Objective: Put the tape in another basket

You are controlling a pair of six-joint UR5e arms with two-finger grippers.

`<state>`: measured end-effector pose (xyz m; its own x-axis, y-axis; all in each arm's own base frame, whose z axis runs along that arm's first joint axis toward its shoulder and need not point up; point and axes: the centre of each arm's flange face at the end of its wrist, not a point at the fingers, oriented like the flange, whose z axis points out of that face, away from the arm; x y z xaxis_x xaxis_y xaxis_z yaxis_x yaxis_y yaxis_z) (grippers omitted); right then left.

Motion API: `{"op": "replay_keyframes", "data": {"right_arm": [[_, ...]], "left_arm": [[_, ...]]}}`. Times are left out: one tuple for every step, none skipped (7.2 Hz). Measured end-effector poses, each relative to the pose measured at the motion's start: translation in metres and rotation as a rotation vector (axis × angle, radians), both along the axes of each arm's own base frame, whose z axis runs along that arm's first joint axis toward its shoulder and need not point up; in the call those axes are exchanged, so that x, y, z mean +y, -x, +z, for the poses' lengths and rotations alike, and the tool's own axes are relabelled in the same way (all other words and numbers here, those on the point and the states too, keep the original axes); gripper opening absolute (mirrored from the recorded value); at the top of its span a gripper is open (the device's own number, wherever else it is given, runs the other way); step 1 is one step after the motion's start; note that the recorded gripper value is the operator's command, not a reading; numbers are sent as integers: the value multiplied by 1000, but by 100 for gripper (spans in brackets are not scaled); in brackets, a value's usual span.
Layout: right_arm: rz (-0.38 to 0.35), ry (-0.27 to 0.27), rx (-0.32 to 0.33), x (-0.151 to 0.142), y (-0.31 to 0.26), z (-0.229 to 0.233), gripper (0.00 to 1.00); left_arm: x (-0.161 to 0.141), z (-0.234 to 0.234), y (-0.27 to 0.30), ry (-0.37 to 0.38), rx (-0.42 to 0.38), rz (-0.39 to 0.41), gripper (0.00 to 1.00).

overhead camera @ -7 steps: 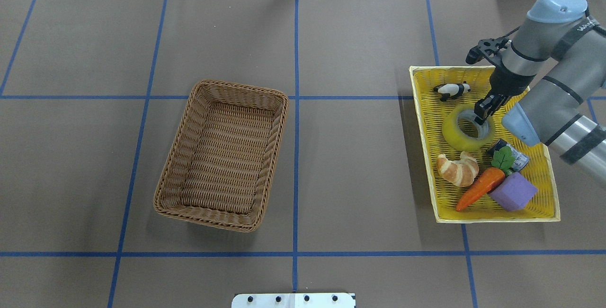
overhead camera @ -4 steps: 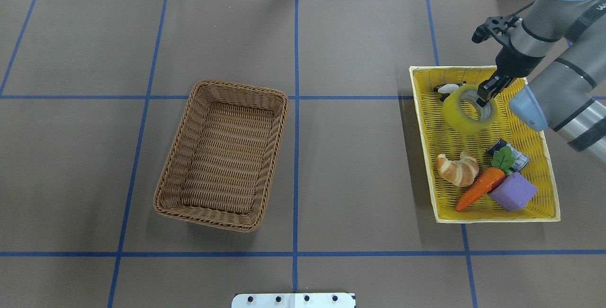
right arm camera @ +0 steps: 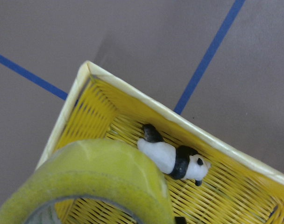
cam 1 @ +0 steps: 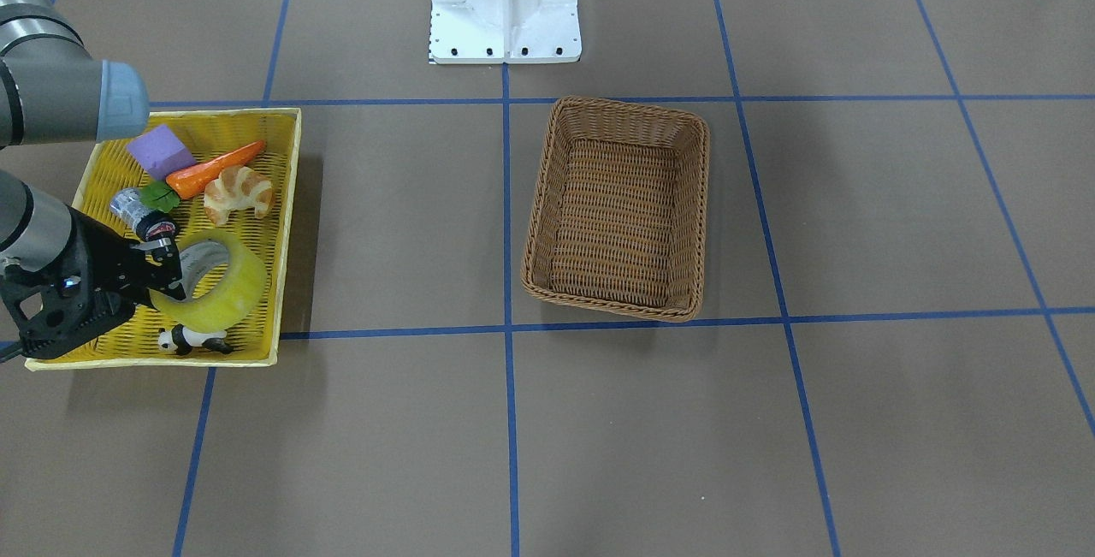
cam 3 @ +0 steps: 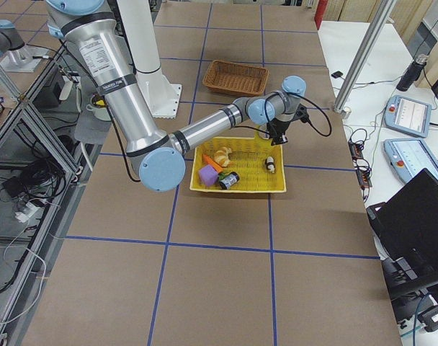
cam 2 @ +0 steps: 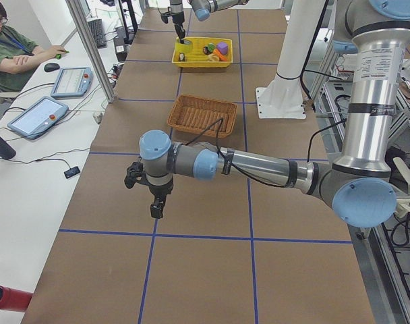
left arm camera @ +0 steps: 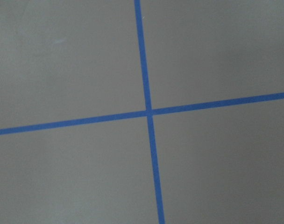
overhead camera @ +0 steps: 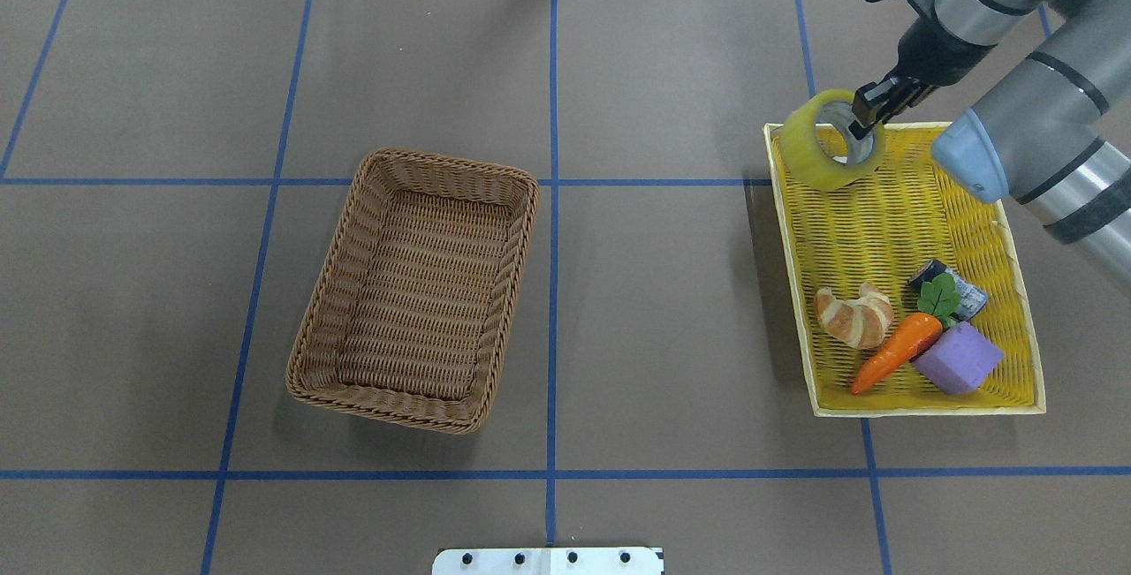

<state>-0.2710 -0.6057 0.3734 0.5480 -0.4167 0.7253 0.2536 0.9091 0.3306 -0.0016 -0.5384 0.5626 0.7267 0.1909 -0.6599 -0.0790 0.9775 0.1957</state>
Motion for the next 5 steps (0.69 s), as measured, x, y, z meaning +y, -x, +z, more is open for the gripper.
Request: {"op": "replay_keyframes", "data": {"right_arm": [[74, -13, -58, 9, 23, -16, 0], [147, -30, -105, 21, 52, -30, 0], [208, -42, -160, 33, 76, -44, 0], [258, -44, -236, 43, 86, -59, 0], [304, -37, -329, 51, 90, -74, 0]], "left_arm": [[-11, -17, -26, -48, 30, -10, 98], [-18, -30, -47, -103, 72, -46, 98], [-22, -44, -61, -160, 128, -113, 98], [-23, -59, -69, -209, 181, -191, 98], [-25, -79, -80, -251, 246, -277, 98]]}}
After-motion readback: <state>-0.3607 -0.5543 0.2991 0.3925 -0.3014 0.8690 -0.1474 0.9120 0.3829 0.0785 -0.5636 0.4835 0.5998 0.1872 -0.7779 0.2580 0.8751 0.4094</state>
